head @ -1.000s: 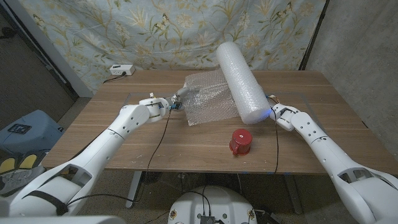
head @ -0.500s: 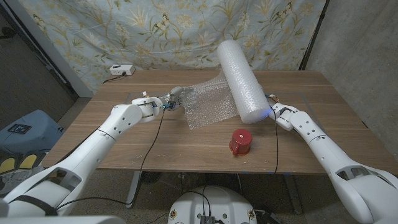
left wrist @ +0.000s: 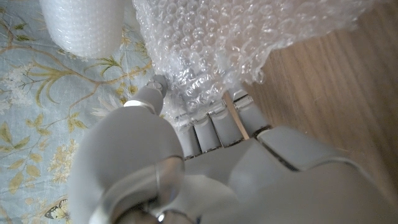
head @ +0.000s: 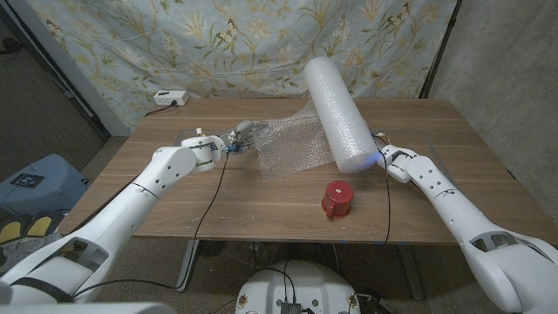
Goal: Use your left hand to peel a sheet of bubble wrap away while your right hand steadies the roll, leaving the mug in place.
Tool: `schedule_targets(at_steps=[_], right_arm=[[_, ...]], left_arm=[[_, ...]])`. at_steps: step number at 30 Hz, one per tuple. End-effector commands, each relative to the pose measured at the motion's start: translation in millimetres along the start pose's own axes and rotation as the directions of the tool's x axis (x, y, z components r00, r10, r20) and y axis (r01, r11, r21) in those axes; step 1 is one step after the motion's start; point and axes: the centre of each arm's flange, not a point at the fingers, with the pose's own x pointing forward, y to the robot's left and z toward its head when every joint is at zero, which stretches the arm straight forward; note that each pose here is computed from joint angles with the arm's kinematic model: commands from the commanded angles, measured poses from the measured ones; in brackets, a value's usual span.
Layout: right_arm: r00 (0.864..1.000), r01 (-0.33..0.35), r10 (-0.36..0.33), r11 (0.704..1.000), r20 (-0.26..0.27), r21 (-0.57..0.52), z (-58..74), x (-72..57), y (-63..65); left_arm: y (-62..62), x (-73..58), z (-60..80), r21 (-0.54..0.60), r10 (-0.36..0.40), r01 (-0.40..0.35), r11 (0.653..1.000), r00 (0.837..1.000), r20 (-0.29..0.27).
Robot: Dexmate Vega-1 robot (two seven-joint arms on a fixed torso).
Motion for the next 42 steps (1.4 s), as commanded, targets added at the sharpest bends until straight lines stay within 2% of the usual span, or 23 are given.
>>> schedule_targets(at_steps=[1, 17, 34, 42], right_arm=[[1.000, 0.001, -0.001, 1.000, -0.004, 0.004, -1.8, 1.1, -1.6], [1.000, -0.018, 0.018, 1.000, -0.010, 0.014, -2.6, 3.9, -3.0], [0.999, -0.006, 0.008, 0.999, -0.052, 0.048, -7.5, 0.5, -8.5], [0.998, -0.031, 0.034, 0.998, -0.056, 0.060, -7.6, 4.6, -9.0]], left_arm=[[3.6, -2.1, 6.4, 0.010, 0.018, -0.018, 1.000, 0.999, 0.030], [13.6, -10.8, 14.9, 0.021, 0.019, -0.019, 1.000, 0.999, 0.043], [20.8, -21.8, 13.4, -0.015, 0.025, -0.025, 1.000, 0.999, 0.029], [23.8, -24.4, 15.6, -0.016, 0.034, -0.034, 0.999, 0.999, 0.027]])
